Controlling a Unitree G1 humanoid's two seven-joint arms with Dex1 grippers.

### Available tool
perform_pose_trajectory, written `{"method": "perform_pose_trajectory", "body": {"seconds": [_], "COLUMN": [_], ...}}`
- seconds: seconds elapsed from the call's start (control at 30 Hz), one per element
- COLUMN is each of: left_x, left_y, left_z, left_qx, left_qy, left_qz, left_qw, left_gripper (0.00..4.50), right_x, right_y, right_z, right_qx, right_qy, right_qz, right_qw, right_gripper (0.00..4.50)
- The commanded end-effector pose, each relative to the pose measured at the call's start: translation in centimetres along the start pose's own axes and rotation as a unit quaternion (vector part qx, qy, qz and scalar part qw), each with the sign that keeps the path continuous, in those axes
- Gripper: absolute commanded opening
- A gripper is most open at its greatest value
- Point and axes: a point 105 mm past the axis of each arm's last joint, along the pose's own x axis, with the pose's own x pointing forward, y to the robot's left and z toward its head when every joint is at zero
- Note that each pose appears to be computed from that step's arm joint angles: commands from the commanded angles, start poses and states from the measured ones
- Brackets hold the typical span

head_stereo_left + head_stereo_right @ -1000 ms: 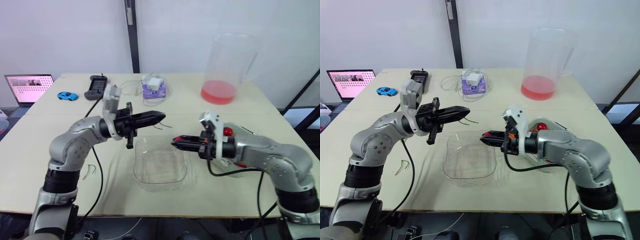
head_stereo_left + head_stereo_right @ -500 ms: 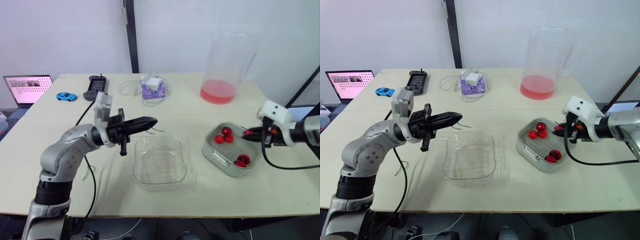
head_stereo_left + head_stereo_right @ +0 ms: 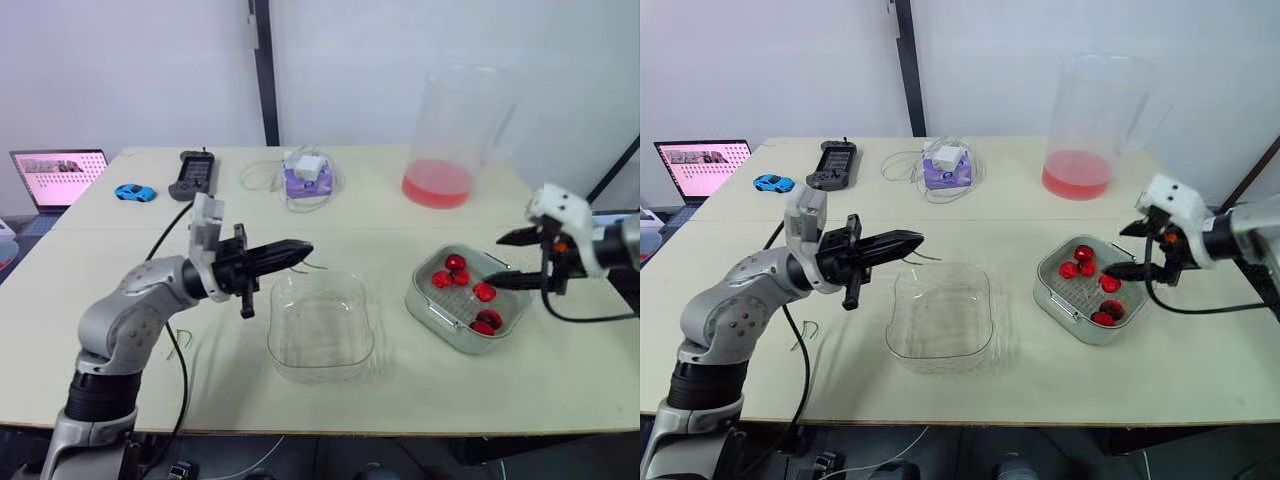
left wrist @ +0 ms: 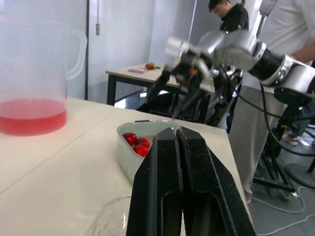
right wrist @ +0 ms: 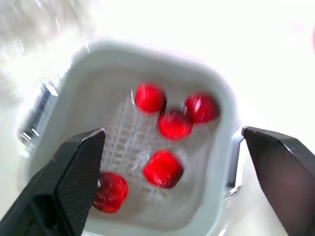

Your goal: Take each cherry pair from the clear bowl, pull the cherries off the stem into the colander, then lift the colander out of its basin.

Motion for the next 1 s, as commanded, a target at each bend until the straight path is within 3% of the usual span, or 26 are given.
{"method": "perform_pose_trajectory", "body": {"seconds": [0.03,0.3,0.47,0.6,0.83,1.0], "left_x": [-0.3,-4.1,-9.6,-13.0,-19.7,-21.5], "left_y": [-0.5,0.1,0.2,0.8,1.5,1.8], "left_z": [1.3,1.8,0.8,0.6,-5.4,-7.7], "left_qx": [0.023,0.046,0.049,0.049,-0.034,-0.047], "left_qy": [-0.002,0.037,0.085,0.087,0.156,0.181], "left_qz": [-0.004,0.088,0.194,0.284,0.435,0.466], "left_qw": [1.000,0.994,0.976,0.954,0.886,0.865], "left_gripper": [0.00,0.00,0.00,0.00,0.00,0.00], "right_x": [-2.4,-1.7,0.8,2.2,3.5,3.9], "right_y": [2.7,9.1,8.6,8.4,9.2,9.4], "right_z": [5.8,8.2,7.6,8.0,9.2,9.9], "right_qx": [-0.010,-0.078,-0.074,-0.084,-0.097,-0.107], "right_qy": [-0.126,-0.207,-0.203,-0.213,-0.226,-0.230], "right_qz": [0.073,0.230,0.249,0.262,0.280,0.275], "right_qw": [0.989,0.948,0.944,0.937,0.928,0.927], "right_gripper": [4.46,4.46,4.46,4.46,4.46,4.46]}}
